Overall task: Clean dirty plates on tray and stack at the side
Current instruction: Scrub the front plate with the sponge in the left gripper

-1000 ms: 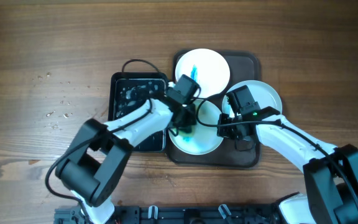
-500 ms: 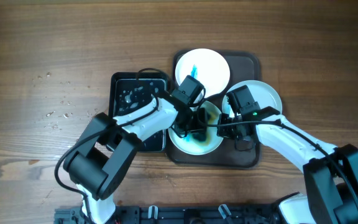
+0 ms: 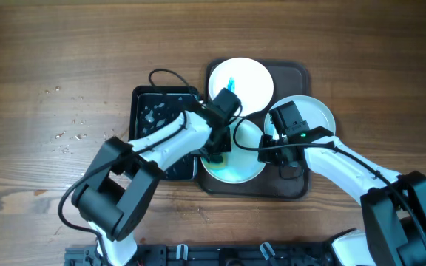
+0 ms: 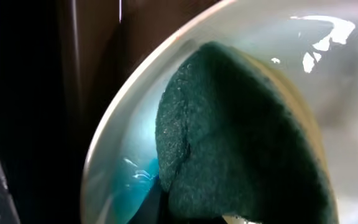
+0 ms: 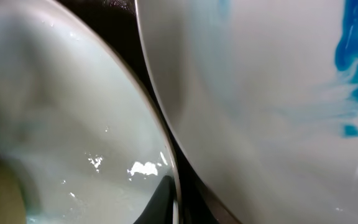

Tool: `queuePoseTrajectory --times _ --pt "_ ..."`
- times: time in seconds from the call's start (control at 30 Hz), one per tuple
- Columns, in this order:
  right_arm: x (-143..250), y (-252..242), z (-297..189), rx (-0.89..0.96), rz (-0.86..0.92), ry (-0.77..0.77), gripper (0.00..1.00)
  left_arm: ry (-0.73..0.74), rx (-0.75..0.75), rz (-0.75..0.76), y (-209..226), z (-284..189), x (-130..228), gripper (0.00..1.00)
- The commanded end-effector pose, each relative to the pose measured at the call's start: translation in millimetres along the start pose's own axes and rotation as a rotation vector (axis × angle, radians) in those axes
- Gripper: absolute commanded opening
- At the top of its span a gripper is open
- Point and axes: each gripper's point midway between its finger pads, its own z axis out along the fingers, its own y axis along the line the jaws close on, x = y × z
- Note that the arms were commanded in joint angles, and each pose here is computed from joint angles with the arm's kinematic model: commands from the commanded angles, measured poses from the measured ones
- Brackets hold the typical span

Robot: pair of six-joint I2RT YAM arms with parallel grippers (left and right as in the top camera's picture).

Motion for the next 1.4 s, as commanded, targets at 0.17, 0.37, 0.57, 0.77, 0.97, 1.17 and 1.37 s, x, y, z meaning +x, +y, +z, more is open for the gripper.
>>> queuePoseTrajectory --times 0.17,0.37,0.57,0.77,0.97,1.17,1.37 --pt "27 -22 19 0.08 0.01 0.093 0.04 -0.006 0.118 0.069 -36 25 6 0.04" --pt "27 -22 19 0.08 0.011 0.093 0.04 0.116 0.408 0.09 -92 27 23 0.04" --pt "28 -22 19 0.081 0.012 0.096 0.04 0.279 0.556 0.124 -112 23 52 0.04" --pt "28 -22 19 0.082 0.011 0.097 0.04 0.308 0.458 0.082 -85 30 53 0.04" --pt "28 -22 19 0.081 0.011 0.096 0.04 0.218 0.088 -0.019 -6 34 22 0.04" --pt "28 -22 19 0.082 0.011 0.097 0.04 0.016 -0.245 0.001 53 20 -15 0.04" --pt "28 -22 19 0.081 0.011 0.097 0.04 -0.116 -0.42 0.02 81 10 -37 0.04"
